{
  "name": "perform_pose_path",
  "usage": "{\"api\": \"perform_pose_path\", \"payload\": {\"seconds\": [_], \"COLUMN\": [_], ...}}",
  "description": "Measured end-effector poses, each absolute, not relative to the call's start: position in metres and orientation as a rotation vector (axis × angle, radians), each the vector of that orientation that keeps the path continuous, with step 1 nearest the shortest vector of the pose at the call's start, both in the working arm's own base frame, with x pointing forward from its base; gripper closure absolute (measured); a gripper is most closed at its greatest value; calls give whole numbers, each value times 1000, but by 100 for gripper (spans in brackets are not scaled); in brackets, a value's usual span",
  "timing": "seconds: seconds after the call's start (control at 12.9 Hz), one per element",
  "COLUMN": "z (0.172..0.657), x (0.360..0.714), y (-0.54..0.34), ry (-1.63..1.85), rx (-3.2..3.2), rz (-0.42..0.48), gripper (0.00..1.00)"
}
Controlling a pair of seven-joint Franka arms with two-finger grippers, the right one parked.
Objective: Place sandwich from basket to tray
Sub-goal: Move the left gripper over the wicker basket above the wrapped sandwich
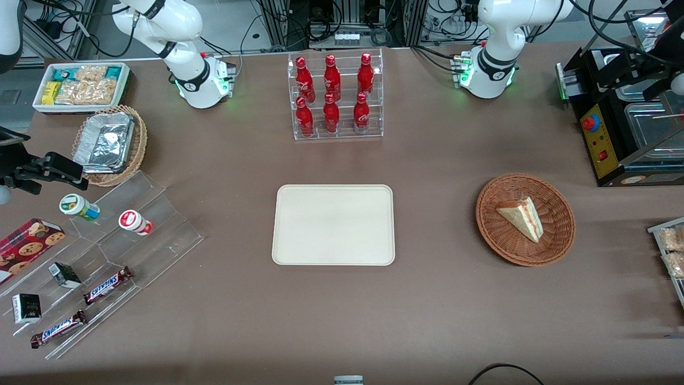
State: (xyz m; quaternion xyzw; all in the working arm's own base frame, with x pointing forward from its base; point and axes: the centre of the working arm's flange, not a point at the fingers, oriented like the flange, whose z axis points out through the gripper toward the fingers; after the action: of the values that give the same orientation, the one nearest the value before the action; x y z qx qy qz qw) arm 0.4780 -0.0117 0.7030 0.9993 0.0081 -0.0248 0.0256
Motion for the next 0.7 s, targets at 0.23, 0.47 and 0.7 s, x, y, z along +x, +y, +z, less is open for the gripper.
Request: {"api": "perform_pose_path", "payload": {"seconds": [0.23, 0.47, 0.7], "z": [703, 690, 643], "x": [478, 482, 510], "y": [-6, 3, 41], "ry": [40, 68, 220], "rx": [3094, 3117, 3111], "rz": [-85, -130, -226], "gripper": [0, 0, 0]}}
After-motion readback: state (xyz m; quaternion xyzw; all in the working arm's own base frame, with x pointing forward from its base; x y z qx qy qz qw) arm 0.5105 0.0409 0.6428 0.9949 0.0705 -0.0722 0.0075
